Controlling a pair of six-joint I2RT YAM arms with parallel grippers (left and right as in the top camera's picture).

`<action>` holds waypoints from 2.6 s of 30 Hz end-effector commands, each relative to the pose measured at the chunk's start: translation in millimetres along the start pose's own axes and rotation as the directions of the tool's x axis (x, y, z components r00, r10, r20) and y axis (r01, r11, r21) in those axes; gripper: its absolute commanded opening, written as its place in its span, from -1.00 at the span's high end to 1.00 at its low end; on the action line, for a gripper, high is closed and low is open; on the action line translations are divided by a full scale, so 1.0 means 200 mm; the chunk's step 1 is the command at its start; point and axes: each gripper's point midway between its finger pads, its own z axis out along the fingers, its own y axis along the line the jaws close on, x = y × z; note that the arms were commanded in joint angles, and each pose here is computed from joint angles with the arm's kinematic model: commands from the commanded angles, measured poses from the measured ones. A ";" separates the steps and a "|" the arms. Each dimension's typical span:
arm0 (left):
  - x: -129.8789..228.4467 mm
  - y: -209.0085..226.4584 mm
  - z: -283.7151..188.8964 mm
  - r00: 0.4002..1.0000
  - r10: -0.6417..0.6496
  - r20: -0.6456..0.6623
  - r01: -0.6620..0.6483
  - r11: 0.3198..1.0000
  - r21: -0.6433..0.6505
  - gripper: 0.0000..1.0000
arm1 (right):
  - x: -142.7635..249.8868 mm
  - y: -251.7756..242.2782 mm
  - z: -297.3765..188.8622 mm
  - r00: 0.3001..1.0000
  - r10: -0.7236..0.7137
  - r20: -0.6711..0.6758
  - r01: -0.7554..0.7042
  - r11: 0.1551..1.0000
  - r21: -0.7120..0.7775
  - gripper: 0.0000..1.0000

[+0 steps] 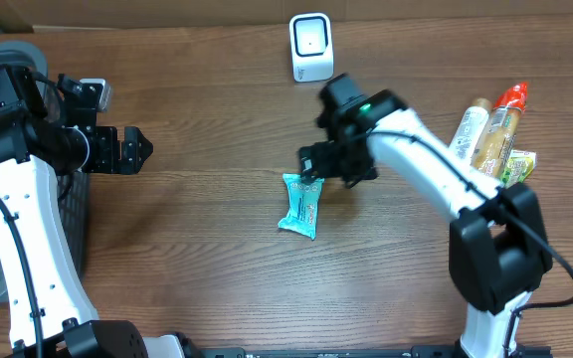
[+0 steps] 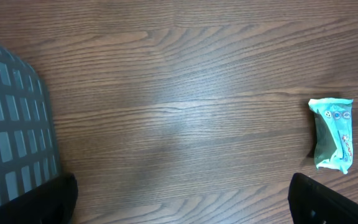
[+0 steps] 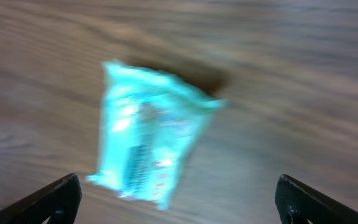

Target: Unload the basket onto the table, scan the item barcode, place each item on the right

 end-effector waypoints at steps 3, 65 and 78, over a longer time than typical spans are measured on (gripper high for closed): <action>-0.01 -0.01 0.01 1.000 0.027 0.001 -0.027 1.000 0.014 -0.99 | 0.08 0.23 0.11 0.999 0.052 0.017 -0.052 0.999 0.006 -1.00; -0.01 -0.01 0.01 1.000 0.027 0.001 -0.027 1.000 0.014 -0.99 | 0.28 -0.01 0.40 0.871 -0.439 -0.218 0.464 0.595 0.656 0.81; -0.01 -0.01 0.01 1.000 0.028 0.001 -0.028 1.000 0.014 -0.99 | 0.22 0.64 0.00 0.907 -0.422 -0.004 0.397 0.857 -0.330 0.92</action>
